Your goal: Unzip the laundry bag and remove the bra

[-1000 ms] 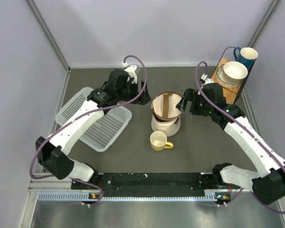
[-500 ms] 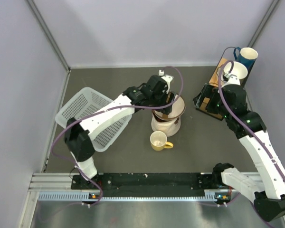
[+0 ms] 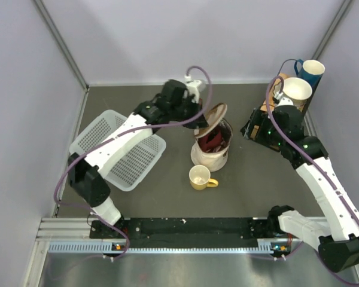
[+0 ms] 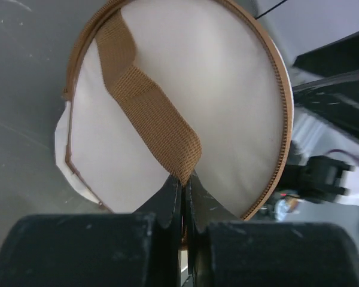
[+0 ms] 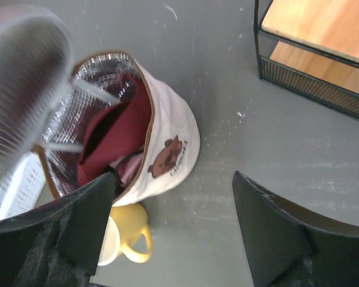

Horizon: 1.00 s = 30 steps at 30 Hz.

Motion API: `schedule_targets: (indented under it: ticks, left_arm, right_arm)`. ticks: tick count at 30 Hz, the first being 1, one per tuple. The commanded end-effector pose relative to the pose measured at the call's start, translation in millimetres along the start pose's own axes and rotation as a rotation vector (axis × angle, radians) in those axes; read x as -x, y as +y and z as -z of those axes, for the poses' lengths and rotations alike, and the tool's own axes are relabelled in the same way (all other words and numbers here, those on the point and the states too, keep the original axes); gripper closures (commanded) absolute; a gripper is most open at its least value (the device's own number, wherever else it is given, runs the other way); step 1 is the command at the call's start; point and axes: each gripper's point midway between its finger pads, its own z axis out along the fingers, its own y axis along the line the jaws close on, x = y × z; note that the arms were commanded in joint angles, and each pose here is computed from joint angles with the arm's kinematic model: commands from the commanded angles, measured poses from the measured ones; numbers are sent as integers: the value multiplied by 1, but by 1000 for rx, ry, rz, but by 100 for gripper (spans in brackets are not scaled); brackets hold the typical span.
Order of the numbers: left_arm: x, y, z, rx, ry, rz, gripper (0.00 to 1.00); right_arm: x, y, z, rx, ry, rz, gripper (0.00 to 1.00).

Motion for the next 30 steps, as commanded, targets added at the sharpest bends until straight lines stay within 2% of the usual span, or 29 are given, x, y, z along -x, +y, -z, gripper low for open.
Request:
schedule_targets:
  ticks: [1,4,5,12,14,15,17,19,21,22,25,27,30]
  left_arm:
    - [24,-18,39,-468,-63,172,100]
    - [17,-5,32,-616,-44,275,100]
    - [17,-4,30,-637,-46,282,100]
    - [14,-3,27,-720,-20,360,100]
    - [21,-3,33,-762,-56,338,100]
    - [17,-3,34,-778,-31,397,100]
    - [24,-4,42,-821,-75,365,100]
    - [24,-2,43,-836,-63,408,100]
    - [23,1,42,-837,-64,411,100]
    - [23,2,42,-835,-65,410,100]
    - [22,5,38,-826,-63,416,100]
    - [20,7,37,-820,-57,419,100]
    - [22,8,36,-816,-62,403,100]
  right_arm:
    - [-5,6,-9,40,31,21,38]
    - [-10,16,-16,78,70,17,70]
    - [-9,19,-17,87,70,19,73]
    - [-5,79,-23,211,74,73,72]
    - [-1,99,-23,269,71,69,72]
    - [-3,103,-30,269,83,74,72]
    - [-1,104,-40,255,77,69,73]
    - [-4,105,-49,249,92,74,73]
    - [-2,108,-53,253,88,75,67]
    - [-3,106,-57,241,90,74,49]
    - [3,105,-58,229,66,80,42]
    - [10,117,-48,293,48,93,40]
    - [28,126,-30,369,-42,183,52]
